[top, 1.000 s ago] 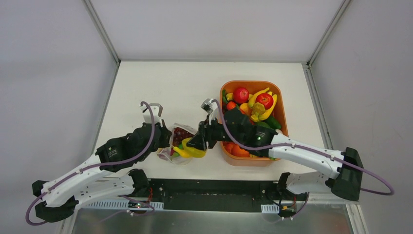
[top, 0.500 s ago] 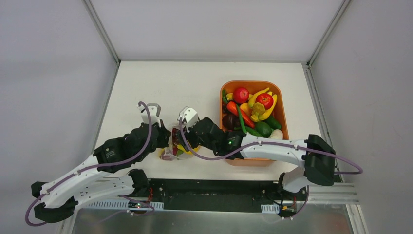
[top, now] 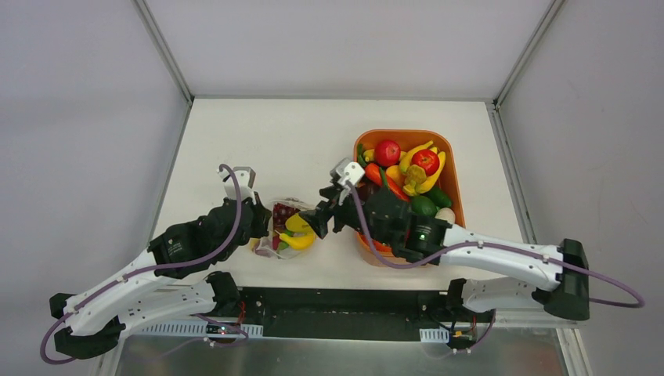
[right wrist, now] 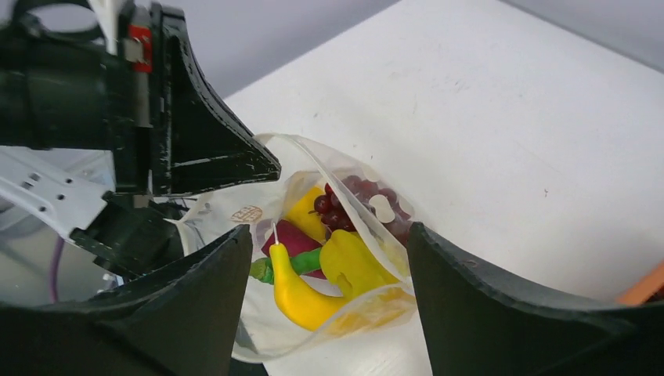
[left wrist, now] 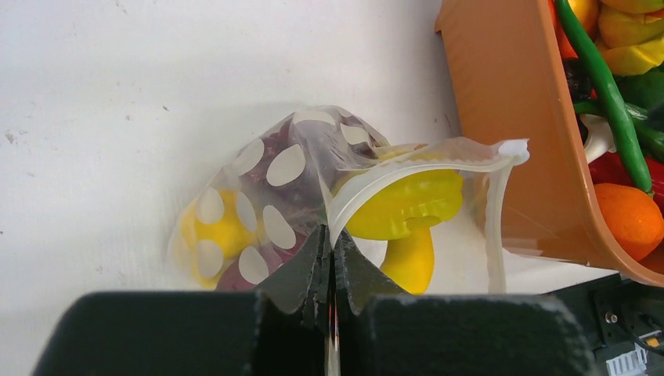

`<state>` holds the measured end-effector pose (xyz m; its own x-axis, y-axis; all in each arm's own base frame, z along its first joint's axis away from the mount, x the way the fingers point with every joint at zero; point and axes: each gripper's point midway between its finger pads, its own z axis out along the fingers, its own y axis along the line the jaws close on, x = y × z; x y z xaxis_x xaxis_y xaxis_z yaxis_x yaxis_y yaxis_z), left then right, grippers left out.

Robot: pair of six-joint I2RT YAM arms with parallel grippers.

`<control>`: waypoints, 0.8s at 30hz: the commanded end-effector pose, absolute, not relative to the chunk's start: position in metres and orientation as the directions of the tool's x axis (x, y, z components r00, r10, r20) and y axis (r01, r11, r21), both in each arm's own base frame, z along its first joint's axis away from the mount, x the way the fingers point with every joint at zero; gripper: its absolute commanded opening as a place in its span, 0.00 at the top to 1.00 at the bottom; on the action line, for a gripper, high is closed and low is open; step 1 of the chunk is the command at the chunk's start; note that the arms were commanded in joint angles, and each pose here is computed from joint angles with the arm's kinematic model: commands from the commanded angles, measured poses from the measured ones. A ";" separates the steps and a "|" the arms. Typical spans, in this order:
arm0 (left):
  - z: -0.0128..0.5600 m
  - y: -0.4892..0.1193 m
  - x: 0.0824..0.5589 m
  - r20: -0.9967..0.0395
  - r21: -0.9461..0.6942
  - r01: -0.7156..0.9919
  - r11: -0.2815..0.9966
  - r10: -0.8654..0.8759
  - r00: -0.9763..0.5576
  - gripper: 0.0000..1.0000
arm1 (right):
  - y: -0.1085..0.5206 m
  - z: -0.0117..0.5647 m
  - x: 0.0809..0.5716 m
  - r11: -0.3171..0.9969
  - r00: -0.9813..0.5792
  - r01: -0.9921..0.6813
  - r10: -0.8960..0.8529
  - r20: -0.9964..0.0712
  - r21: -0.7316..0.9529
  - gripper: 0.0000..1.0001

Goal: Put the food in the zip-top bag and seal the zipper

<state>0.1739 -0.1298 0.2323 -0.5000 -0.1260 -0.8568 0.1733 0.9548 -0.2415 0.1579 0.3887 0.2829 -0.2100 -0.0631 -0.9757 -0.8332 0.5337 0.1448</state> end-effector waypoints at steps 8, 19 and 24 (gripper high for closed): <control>0.242 -0.132 0.175 -0.866 -0.267 0.177 0.947 -0.155 -0.476 0.98 | 0.293 0.300 0.217 0.811 -0.232 -0.538 0.119 -0.965 0.230 0.23; 0.241 -0.135 0.173 -0.860 -0.279 0.192 0.941 -0.156 -0.486 0.98 | 0.217 0.264 0.302 0.929 -0.364 -0.240 0.184 -0.913 0.283 0.22; 0.237 -0.138 0.173 -0.857 -0.280 0.201 0.939 -0.150 -0.493 0.98 | 0.192 0.255 0.344 0.955 -0.412 -0.140 0.182 -0.893 0.260 0.17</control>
<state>0.1733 -0.1307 0.2321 -0.5011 -0.1288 -0.8558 0.1783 0.9523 -0.2477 0.3178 0.2041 0.2406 -0.3997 0.1417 -0.9056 -0.1851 0.9552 0.2311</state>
